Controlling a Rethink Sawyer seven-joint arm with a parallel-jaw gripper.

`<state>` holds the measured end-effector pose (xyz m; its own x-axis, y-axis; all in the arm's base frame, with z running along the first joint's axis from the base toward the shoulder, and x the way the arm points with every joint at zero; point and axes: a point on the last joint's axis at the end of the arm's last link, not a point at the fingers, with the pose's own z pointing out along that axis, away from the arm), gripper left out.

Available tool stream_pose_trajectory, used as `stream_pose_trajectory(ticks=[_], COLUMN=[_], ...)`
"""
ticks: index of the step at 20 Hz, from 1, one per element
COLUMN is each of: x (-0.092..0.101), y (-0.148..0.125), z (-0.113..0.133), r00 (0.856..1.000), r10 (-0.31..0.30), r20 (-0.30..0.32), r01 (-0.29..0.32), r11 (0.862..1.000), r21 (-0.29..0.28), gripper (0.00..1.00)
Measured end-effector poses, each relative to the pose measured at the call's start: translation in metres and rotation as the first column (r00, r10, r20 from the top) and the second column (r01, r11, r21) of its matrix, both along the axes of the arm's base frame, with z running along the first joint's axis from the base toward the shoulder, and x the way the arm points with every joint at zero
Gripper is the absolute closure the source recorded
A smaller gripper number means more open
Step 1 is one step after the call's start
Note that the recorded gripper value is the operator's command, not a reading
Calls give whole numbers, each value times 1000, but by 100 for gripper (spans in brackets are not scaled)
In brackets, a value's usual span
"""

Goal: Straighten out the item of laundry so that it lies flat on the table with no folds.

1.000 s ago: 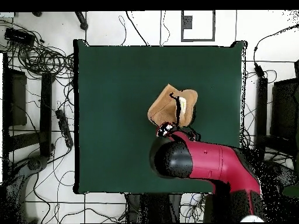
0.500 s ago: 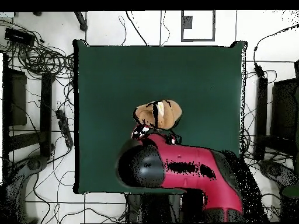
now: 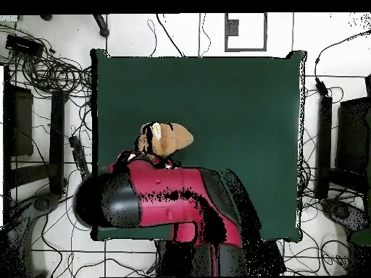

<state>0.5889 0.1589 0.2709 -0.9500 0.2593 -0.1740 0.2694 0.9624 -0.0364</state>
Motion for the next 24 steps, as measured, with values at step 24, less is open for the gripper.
stream_pose_trajectory(ticks=[24], x=[57], y=[77], z=[-113], r00=[977], r10=[-187], r20=[107], r01=[173], r11=[977], r21=[123], gripper=[100])
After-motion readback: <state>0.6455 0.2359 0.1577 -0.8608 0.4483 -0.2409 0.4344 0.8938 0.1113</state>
